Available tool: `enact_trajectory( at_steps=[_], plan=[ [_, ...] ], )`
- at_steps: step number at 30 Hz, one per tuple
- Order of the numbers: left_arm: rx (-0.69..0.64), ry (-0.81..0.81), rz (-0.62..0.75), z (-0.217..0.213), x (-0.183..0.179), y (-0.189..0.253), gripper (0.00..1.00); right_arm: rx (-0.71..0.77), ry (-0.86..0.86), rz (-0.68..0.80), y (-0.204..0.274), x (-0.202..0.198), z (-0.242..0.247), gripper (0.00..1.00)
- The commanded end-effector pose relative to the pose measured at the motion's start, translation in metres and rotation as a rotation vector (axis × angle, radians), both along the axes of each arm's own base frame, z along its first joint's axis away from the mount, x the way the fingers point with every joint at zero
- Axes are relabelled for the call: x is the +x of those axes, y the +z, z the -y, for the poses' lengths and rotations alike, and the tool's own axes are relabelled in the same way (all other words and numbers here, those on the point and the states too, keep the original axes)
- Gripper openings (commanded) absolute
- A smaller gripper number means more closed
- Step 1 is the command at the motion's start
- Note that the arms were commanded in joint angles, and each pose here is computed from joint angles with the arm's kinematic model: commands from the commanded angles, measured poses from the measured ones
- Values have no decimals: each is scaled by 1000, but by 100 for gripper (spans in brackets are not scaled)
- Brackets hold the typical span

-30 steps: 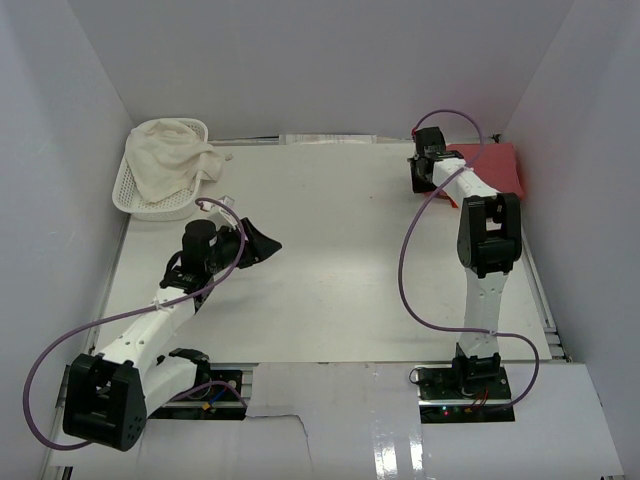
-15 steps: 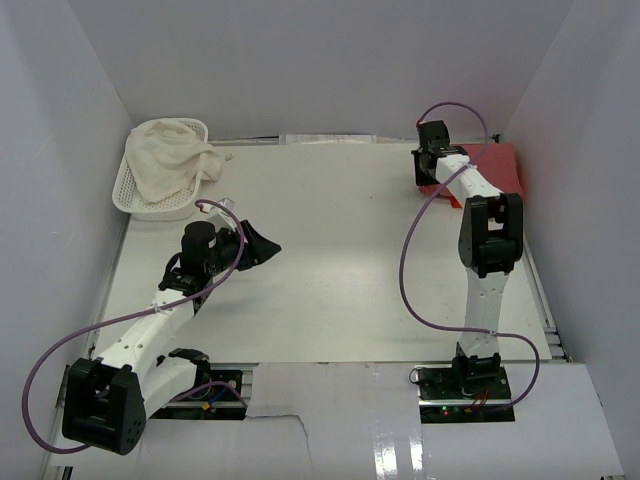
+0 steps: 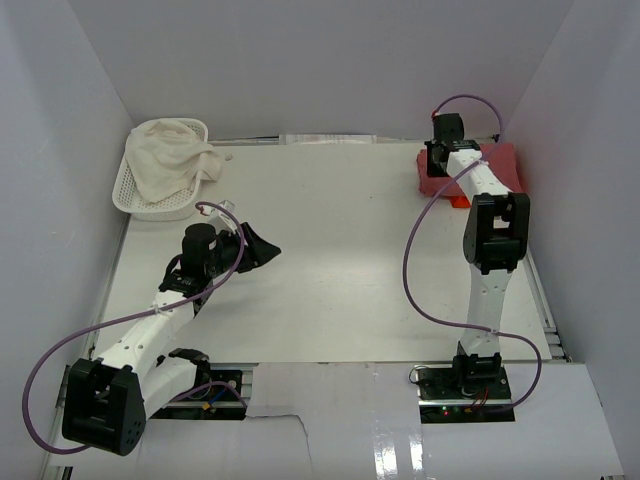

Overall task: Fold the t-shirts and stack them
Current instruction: Put the neatly folded tshirt into the corner of the board with the right arm

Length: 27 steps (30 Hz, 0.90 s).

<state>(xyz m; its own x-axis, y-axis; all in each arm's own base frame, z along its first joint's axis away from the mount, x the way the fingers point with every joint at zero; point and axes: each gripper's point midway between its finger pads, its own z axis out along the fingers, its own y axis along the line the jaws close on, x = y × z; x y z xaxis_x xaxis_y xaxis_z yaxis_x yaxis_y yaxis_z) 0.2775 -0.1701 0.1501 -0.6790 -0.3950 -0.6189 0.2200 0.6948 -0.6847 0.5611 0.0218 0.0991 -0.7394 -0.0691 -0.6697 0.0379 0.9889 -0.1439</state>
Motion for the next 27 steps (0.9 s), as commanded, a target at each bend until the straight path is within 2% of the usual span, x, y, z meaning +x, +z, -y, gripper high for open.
enact_trajectory(
  at_steps=[1, 6, 9, 11, 13, 14, 15, 17, 18, 19, 20, 24, 25, 27],
  plan=[
    [1, -10, 15, 1, -4, 1, 65, 42, 5, -93, -28, -21, -7, 8],
    [-4, -11, 20, 1, -4, 2, 65, 86, 5, -147, -44, -42, -13, 8],
    [-4, -13, 17, 1, -6, 1, 65, 101, 14, -112, -23, -38, -16, 8],
    [-9, -15, 22, 2, -6, 3, 65, 114, 30, -40, 10, -32, -21, 10],
    [-12, -12, 25, 1, -6, 5, 65, 120, 68, 37, 49, -30, -32, 28],
    [-12, -12, 25, 1, -7, 5, 65, 118, 87, 65, 62, -30, -36, 51],
    [-13, -12, 29, 1, -7, 6, 65, 112, 115, 113, 88, -35, -41, 90],
    [-13, -11, 31, 1, -7, 6, 66, 110, 159, 139, 98, -48, -57, 90],
    [-14, -11, 32, 1, -7, 7, 66, 97, 158, 192, 122, -58, -58, 90],
    [-14, -11, 35, 1, -7, 7, 65, 91, 176, 164, 108, -73, -66, 90],
    [-14, -11, 32, 1, -8, 6, 65, 104, 198, 224, 130, -82, -72, 90],
    [-7, -14, 49, 0, -8, 9, 66, 80, 251, 292, 137, -131, -95, 90],
    [3, -15, 27, -1, -11, 4, 66, 63, 251, 263, 118, -145, -94, 90],
    [11, -11, 31, -2, -11, 5, 66, 56, 247, 321, 135, -165, -93, 90]
  ],
)
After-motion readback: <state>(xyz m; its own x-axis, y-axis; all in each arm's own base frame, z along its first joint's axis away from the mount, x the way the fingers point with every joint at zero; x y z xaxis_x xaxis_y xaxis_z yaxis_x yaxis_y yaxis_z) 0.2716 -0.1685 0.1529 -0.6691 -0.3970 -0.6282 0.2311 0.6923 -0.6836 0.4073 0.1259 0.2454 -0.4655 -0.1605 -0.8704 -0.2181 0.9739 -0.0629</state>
